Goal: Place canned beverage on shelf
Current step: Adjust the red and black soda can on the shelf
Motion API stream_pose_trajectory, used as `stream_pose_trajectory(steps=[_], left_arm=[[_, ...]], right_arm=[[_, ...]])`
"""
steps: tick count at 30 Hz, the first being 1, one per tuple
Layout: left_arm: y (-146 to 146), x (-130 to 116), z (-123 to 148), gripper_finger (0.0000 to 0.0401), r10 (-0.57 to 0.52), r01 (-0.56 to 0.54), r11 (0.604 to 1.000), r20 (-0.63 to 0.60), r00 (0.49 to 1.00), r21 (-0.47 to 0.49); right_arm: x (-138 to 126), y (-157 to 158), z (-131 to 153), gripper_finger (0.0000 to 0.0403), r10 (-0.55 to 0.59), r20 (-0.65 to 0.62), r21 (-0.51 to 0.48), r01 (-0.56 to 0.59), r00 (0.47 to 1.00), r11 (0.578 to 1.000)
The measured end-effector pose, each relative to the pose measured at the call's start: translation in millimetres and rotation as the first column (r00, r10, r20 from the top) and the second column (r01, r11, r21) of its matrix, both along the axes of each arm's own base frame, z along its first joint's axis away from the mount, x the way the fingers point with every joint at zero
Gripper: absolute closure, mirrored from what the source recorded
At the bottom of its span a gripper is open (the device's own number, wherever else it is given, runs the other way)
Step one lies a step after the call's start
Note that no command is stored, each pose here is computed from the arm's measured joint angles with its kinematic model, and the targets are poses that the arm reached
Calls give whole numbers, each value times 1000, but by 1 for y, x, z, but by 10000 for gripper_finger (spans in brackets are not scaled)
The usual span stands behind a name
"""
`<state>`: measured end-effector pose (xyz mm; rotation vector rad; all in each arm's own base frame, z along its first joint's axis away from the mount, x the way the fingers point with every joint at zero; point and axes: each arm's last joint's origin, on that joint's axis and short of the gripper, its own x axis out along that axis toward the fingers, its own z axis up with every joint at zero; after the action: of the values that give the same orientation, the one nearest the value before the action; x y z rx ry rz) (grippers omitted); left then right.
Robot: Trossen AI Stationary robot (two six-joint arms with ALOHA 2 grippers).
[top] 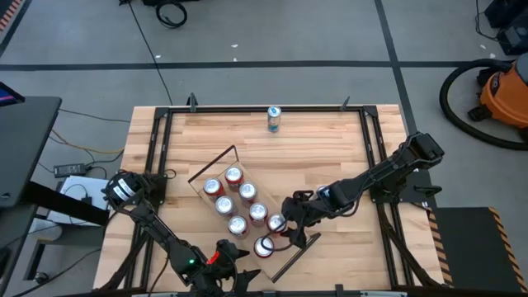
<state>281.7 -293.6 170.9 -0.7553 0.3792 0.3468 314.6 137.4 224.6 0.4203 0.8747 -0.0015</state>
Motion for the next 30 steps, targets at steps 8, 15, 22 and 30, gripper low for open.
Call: stream_pose_trajectory(steps=[8, 15, 22, 30], left_arm=[[0, 0, 0, 3, -1, 1, 1000, 0, 1000, 2], [-8, -5, 7, 3, -75, 75, 997, 4, 997, -16], [-25, -9, 18, 3, -248, 250, 968, 72, 966, -22], [-31, -7, 24, 24, -356, 338, 928, 108, 928, 158]], right_arm=[[1, 3, 6, 72, 34, -1, 39, -34, 999, 999], [-2, 8, 25, 72, 85, -79, 14, -85, 993, 996], [-9, 14, 47, 72, 150, -145, -42, -158, 978, 987], [-19, 25, 63, 72, 195, -161, -177, -223, 967, 959]])
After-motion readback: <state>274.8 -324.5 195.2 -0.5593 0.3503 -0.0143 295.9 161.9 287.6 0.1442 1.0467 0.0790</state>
